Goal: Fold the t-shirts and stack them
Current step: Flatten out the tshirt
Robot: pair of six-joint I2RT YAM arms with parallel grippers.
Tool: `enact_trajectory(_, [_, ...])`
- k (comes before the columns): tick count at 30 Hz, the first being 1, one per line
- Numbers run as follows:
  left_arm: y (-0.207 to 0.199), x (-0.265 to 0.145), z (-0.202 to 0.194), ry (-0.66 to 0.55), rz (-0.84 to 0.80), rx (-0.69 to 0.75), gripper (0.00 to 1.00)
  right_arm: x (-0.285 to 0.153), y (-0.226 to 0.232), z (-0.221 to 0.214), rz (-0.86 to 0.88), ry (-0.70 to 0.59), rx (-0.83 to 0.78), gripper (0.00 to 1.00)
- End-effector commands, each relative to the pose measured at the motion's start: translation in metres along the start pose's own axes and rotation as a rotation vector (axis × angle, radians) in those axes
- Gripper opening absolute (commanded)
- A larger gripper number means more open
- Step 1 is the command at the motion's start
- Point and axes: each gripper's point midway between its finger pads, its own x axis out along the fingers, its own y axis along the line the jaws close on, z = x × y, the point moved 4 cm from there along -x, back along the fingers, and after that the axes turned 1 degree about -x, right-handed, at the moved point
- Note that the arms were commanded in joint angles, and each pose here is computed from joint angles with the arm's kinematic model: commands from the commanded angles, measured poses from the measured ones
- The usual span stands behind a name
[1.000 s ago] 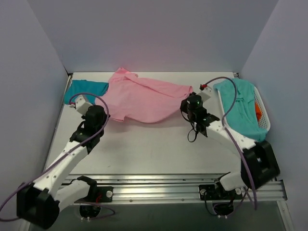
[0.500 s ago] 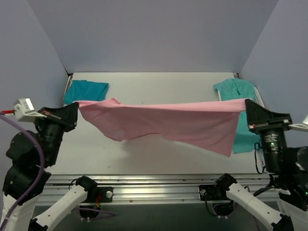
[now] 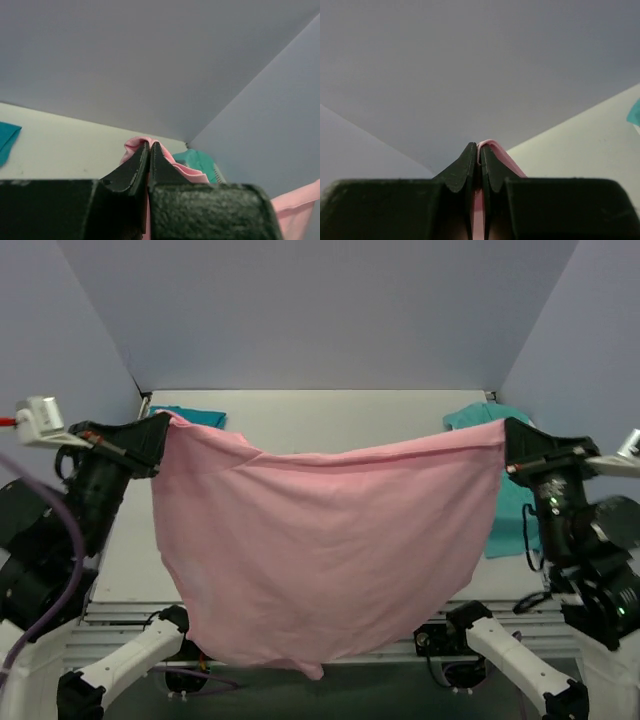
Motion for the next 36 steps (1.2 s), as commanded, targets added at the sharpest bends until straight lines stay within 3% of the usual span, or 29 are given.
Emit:
enact_trajectory(1, [0.022, 0.05, -0.045, 0.071, 0.093, 0.082, 0.02, 0.059, -0.024, -0.066, -0.106, 0.101, -0.068, 0.0])
enact_trajectory(5, [0.05, 0.102, -0.103, 0.179, 0.167, 0.15, 0.02, 0.102, -0.061, -0.14, -0.212, 0.206, -0.123, 0.0])
enact_trajectory(7, [0.06, 0.127, -0.12, 0.205, 0.125, 0.144, 0.02, 0.121, -0.089, -0.182, -0.284, 0.256, -0.162, 0.0])
enact_trajectory(13, [0.164, 0.224, -0.211, 0.351, 0.198, 0.155, 0.02, 0.175, -0.166, -0.279, -0.473, 0.333, -0.263, 0.0])
enact_trajectory(15, [0.2, 0.264, -0.252, 0.411, 0.204, 0.176, 0.02, 0.199, -0.199, -0.318, -0.527, 0.379, -0.285, 0.0])
enact_trajectory(16, [0.235, 0.278, -0.294, 0.487, 0.242, 0.209, 0.02, 0.207, -0.21, -0.333, -0.54, 0.397, -0.287, 0.0])
enact_trajectory(18, [0.248, 0.31, -0.304, 0.475, 0.228, 0.238, 0.02, 0.234, -0.242, -0.369, -0.582, 0.426, -0.309, 0.0])
enact_trajectory(19, [0.282, 0.318, -0.339, 0.533, 0.256, 0.254, 0.02, 0.244, -0.253, -0.38, -0.599, 0.429, -0.309, 0.0])
enact_trajectory(21, [0.285, 0.349, -0.338, 0.503, 0.21, 0.259, 0.02, 0.274, -0.279, -0.41, -0.611, 0.436, -0.31, 0.0])
enact_trajectory(22, [0.315, 0.352, -0.368, 0.559, 0.242, 0.256, 0.02, 0.283, -0.286, -0.421, -0.603, 0.453, -0.308, 0.0])
enact_trajectory(23, [0.323, 0.36, -0.372, 0.56, 0.255, 0.261, 0.02, 0.287, -0.308, -0.447, -0.608, 0.49, -0.317, 0.0])
enact_trajectory(24, [0.314, 0.383, -0.354, 0.498, 0.243, 0.272, 0.05, 0.312, -0.304, -0.44, -0.58, 0.453, -0.289, 0.12])
enact_trajectory(25, [0.347, 0.374, -0.382, 0.591, 0.328, 0.266, 0.29, 0.314, -0.321, -0.459, -0.587, 0.487, -0.278, 0.3])
enact_trajectory(26, [0.35, 0.38, -0.382, 0.59, 0.338, 0.264, 0.46, 0.321, -0.326, -0.461, -0.59, 0.487, -0.264, 0.51])
enact_trajectory(27, [0.356, 0.385, -0.379, 0.58, 0.363, 0.268, 0.61, 0.329, -0.326, -0.458, -0.593, 0.471, -0.252, 0.64])
enact_trajectory(28, [0.356, 0.391, -0.374, 0.568, 0.374, 0.259, 0.71, 0.34, -0.324, -0.449, -0.592, 0.441, -0.242, 0.86])
enact_trajectory(29, [0.36, 0.393, -0.367, 0.549, 0.382, 0.256, 0.96, 0.344, -0.321, -0.445, -0.591, 0.421, -0.24, 0.97])
enact_trajectory(36, [0.354, 0.396, -0.294, 0.355, 0.471, 0.276, 0.94, 0.351, -0.284, -0.384, -0.61, 0.299, -0.318, 1.0])
